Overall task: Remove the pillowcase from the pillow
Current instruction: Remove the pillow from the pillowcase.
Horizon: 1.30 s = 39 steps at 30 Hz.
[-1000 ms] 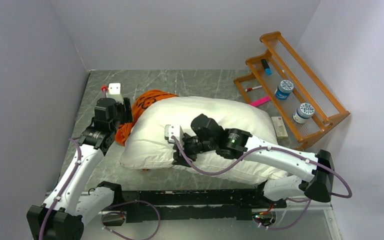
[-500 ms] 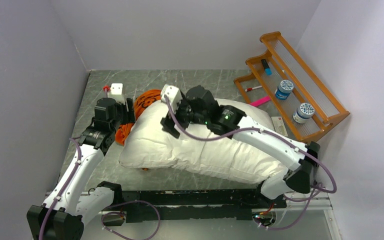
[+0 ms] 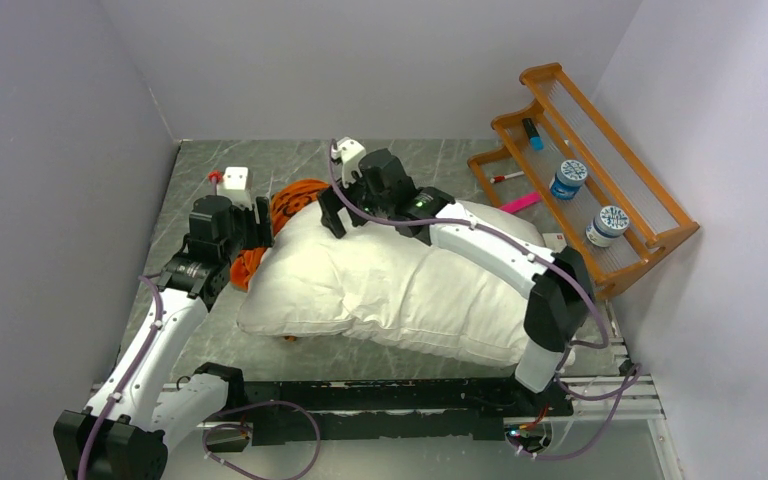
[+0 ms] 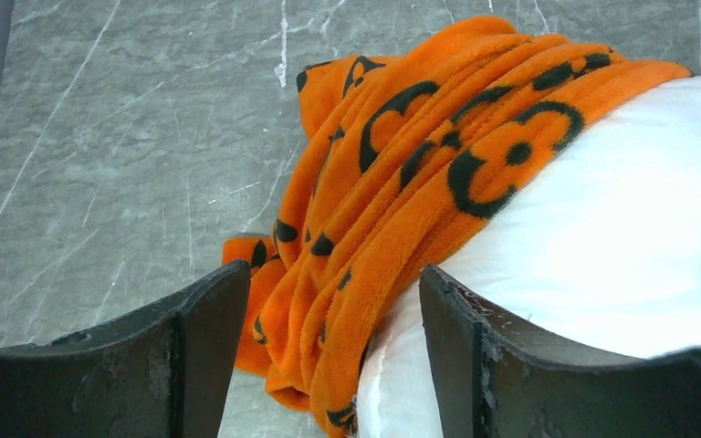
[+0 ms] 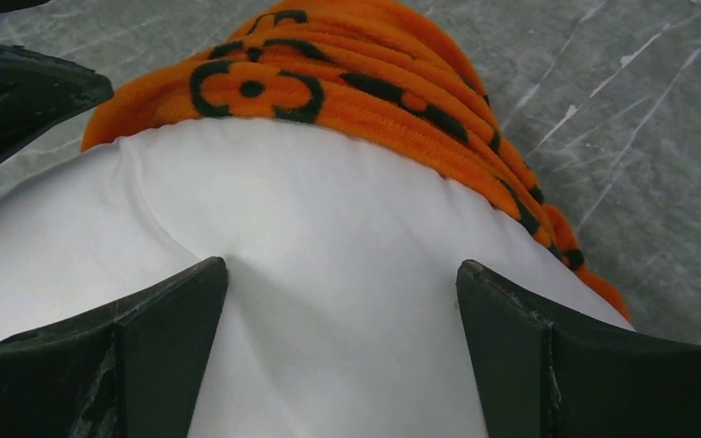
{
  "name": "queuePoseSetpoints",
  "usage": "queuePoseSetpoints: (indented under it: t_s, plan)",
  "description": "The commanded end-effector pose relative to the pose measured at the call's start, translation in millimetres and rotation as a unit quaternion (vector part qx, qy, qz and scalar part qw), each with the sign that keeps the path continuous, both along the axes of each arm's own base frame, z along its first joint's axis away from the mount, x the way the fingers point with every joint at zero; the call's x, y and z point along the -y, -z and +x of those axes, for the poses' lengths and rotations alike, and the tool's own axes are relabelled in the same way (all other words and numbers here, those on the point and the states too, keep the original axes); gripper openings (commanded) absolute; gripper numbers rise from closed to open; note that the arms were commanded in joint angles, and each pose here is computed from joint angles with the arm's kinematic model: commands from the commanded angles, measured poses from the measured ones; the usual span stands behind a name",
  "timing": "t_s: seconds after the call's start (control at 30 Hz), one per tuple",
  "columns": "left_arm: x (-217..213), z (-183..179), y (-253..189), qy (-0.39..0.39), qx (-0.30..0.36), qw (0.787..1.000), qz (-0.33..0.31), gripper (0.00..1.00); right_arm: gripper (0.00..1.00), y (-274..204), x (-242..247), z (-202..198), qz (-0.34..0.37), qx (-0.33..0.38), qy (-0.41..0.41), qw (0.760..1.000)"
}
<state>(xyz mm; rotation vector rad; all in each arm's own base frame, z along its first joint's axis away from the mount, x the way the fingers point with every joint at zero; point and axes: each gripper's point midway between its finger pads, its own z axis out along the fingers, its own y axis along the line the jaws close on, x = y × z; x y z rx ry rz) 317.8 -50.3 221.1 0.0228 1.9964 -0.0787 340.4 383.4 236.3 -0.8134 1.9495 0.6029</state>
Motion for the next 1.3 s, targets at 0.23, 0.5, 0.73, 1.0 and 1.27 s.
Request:
queuePoseSetpoints:
  t_s: [0.23, 0.5, 0.73, 1.0, 1.27]
  plan:
    - [8.2, 6.0, -8.1, 0.022, 0.019, 1.000, -0.009, 0.75, 0.86, 76.8, 1.1, -43.3, -0.030, -0.080, -0.060, 0.995]
    - [26.1, 8.2, -4.6, 0.066, 0.009, 0.997, -0.027, 0.78, 0.78, 105.1, 12.7, -79.8, -0.070, -0.084, -0.078, 0.991]
    - [51.1, 13.3, -13.1, 0.122, 0.006, 0.991, -0.060, 0.80, 0.39, 102.1, 6.6, -103.1, -0.069, -0.057, -0.116, 0.989]
    - [80.8, 18.6, -16.5, 0.190, -0.021, 0.978, -0.081, 0.80, 0.00, 89.6, -3.0, -121.2, -0.066, -0.018, -0.152, 0.986]
    - [79.7, 31.0, 1.4, 0.162, -0.064, 0.983, -0.062, 0.80, 0.00, 69.1, -2.2, -132.4, -0.050, 0.016, -0.166, 0.985]
